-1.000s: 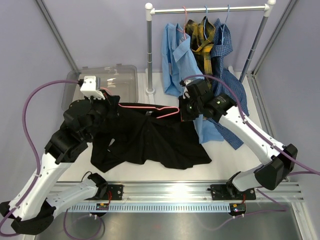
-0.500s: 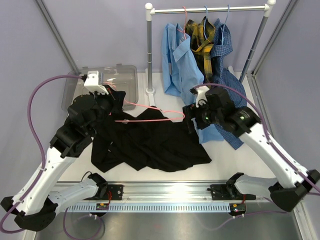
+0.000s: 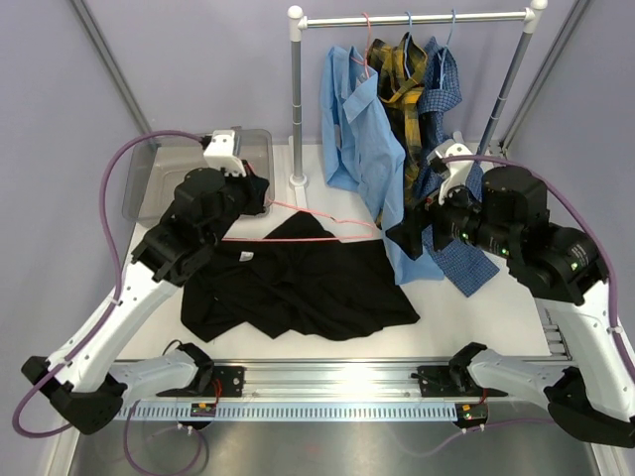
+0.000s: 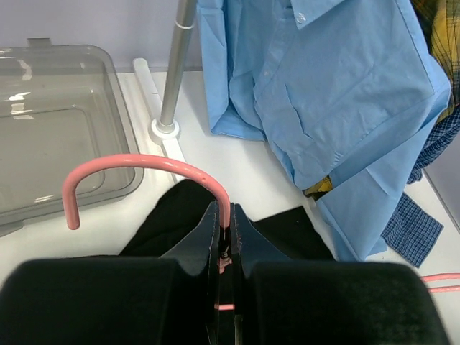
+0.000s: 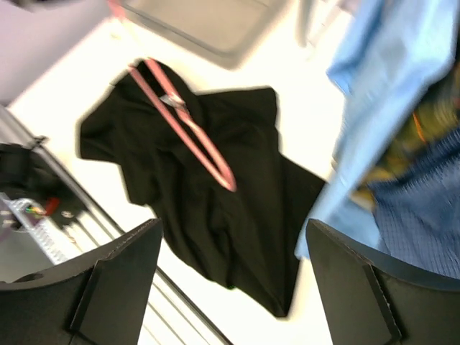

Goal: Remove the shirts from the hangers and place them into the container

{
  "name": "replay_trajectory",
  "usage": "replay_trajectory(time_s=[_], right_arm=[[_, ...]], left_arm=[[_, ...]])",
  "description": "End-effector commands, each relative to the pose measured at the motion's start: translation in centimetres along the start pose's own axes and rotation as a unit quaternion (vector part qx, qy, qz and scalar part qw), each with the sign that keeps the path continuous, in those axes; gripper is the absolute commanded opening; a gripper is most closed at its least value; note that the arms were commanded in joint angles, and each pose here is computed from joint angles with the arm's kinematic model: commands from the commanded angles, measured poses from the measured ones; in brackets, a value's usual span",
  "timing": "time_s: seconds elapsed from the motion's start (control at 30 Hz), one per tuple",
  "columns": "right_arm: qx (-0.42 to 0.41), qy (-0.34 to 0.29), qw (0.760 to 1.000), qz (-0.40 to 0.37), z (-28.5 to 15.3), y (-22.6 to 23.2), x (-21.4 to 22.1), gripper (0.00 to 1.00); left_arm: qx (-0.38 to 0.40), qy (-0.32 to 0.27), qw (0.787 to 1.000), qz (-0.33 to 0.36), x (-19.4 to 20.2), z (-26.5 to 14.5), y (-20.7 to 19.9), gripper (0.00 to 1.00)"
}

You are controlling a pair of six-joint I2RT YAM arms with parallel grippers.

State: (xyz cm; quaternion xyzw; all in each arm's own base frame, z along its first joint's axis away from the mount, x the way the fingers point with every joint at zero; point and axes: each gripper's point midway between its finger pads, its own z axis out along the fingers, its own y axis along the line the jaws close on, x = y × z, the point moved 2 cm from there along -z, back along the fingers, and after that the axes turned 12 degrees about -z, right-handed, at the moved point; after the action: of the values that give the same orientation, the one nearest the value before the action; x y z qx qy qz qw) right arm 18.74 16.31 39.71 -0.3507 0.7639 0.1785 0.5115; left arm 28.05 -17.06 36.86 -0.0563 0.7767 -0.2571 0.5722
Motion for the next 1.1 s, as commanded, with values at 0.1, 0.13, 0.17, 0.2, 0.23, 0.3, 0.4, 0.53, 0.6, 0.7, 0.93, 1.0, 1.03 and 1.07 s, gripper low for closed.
replay_trajectory(time_s=[0.1, 0.13, 0.17, 0.2, 0.23, 0.3, 0.4, 0.53, 0.6, 0.7, 0.93, 1.0, 1.03, 1.07], right_arm=[[-0.150, -0.009, 0.987, -0.049, 4.2, 3.3, -2.5, 0.89], [-0.154, -0.004, 0.987, -0.049, 4.9, 3.3, -2.5, 0.89], [-0.159, 0.010, 0.986, -0.048, 6.2, 3.4, -2.3, 0.88], [-0.159, 0.008, 0.986, -0.054, 6.5, 3.3, -2.6, 0.86], [-0.162, 0.012, 0.985, -0.058, 7.0, 3.5, -2.7, 0.85], [-0.167, 0.020, 0.984, -0.064, 8.1, 3.5, -2.6, 0.79], [-0.179, 0.032, 0.981, -0.069, 9.1, 3.9, -2.4, 0.73], [-0.194, 0.039, 0.978, -0.073, 9.8, 4.5, -2.2, 0.51], [-0.197, 0.039, 0.977, -0.071, 10.0, 4.6, -2.2, 0.38], [-0.199, 0.033, 0.977, -0.073, 9.9, 4.8, -2.6, 0.24], [-0.191, 0.028, 0.978, -0.077, 9.3, 4.7, -2.6, 0.00], [-0.183, 0.030, 0.980, -0.077, 9.1, 4.6, -2.4, 0.00], [-0.177, 0.030, 0.981, -0.076, 9.1, 4.4, -2.3, 0.00], [-0.170, 0.027, 0.982, -0.077, 8.8, 4.2, -2.3, 0.00]], left_arm=[[0.083, -0.036, 0.996, 0.011, -3.8, 0.3, -5.6, 0.00], [0.090, -0.041, 0.995, 0.012, -4.4, 0.2, -6.2, 0.00], [0.094, -0.034, 0.995, 0.018, -4.0, 0.6, -6.7, 0.00], [0.098, -0.035, 0.994, 0.024, -4.1, 0.6, -7.0, 0.00], [0.103, -0.034, 0.994, 0.027, -4.1, 0.6, -7.3, 0.00], [0.110, -0.032, 0.993, 0.036, -4.1, 0.6, -7.8, 0.00], [0.114, -0.030, 0.992, 0.046, -3.9, 0.7, -8.0, 0.00], [0.115, -0.029, 0.991, 0.054, -3.9, 0.8, -8.1, 0.00], [0.118, -0.029, 0.991, 0.056, -3.9, 0.8, -8.1, 0.00], [0.114, -0.026, 0.991, 0.062, -3.7, 1.2, -8.1, 0.00], [0.116, -0.024, 0.991, 0.064, -3.6, 1.4, -8.3, 0.00], [0.117, -0.030, 0.990, 0.066, -4.1, 1.2, -8.3, 0.08], [0.119, -0.030, 0.990, 0.066, -4.1, 1.2, -8.4, 0.18], [0.122, -0.033, 0.990, 0.065, -4.3, 0.8, -8.4, 0.37]])
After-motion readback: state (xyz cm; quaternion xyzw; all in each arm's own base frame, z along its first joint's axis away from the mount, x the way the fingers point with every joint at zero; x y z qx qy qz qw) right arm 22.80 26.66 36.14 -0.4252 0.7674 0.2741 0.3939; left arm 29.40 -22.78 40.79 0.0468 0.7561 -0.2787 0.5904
